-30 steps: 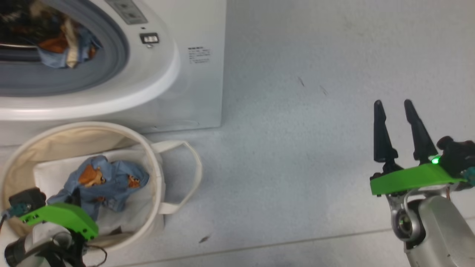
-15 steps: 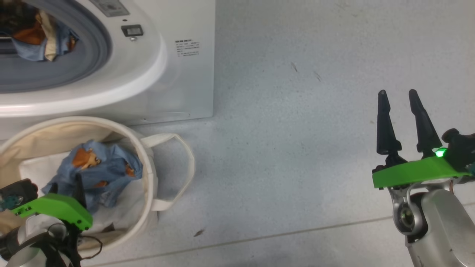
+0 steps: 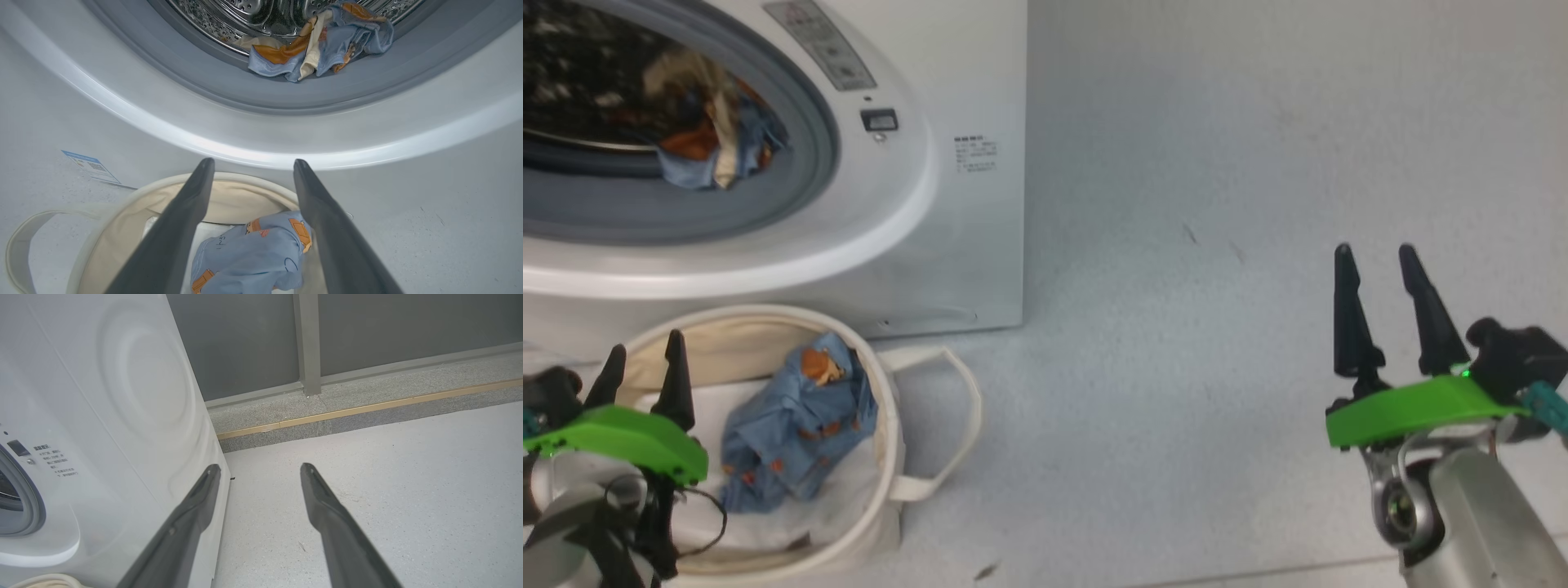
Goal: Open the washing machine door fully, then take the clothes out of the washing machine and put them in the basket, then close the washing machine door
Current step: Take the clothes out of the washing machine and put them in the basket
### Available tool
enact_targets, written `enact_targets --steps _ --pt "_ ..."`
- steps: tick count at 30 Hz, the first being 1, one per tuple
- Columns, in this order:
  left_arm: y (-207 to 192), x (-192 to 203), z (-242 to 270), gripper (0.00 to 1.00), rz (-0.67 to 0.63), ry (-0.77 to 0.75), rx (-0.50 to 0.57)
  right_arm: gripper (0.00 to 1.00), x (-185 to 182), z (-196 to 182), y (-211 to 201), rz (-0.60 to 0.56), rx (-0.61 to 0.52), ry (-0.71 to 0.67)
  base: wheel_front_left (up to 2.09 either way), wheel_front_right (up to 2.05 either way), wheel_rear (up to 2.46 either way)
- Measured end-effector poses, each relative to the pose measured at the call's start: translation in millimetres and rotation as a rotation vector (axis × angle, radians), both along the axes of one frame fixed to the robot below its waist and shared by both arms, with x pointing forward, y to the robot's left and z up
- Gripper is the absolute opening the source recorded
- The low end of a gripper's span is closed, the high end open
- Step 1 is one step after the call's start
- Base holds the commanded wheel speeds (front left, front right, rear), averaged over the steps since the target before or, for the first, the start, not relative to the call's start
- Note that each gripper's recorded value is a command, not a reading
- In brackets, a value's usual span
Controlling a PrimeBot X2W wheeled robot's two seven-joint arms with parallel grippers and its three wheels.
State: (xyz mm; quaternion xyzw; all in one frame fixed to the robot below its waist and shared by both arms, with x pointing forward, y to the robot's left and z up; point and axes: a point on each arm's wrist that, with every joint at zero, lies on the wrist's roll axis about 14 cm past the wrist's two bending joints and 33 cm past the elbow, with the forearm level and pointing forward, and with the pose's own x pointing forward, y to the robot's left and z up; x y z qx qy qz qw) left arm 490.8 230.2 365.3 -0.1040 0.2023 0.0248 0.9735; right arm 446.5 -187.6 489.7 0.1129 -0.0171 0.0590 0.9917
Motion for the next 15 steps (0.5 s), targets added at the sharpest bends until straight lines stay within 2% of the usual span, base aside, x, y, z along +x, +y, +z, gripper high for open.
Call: enact_targets --steps 10,15 --pt "6.4 -16.4 93.3 1.00 -0.022 -0.288 0.044 1.00 -31.2 17.6 16.3 0.024 0.032 -0.029 0.00 0.00 0.00" --pt "5.7 -35.8 120.5 1.00 -0.034 -0.372 0.053 1.00 -45.7 29.7 16.5 0.022 0.028 -0.060 0.00 0.00 0.00"
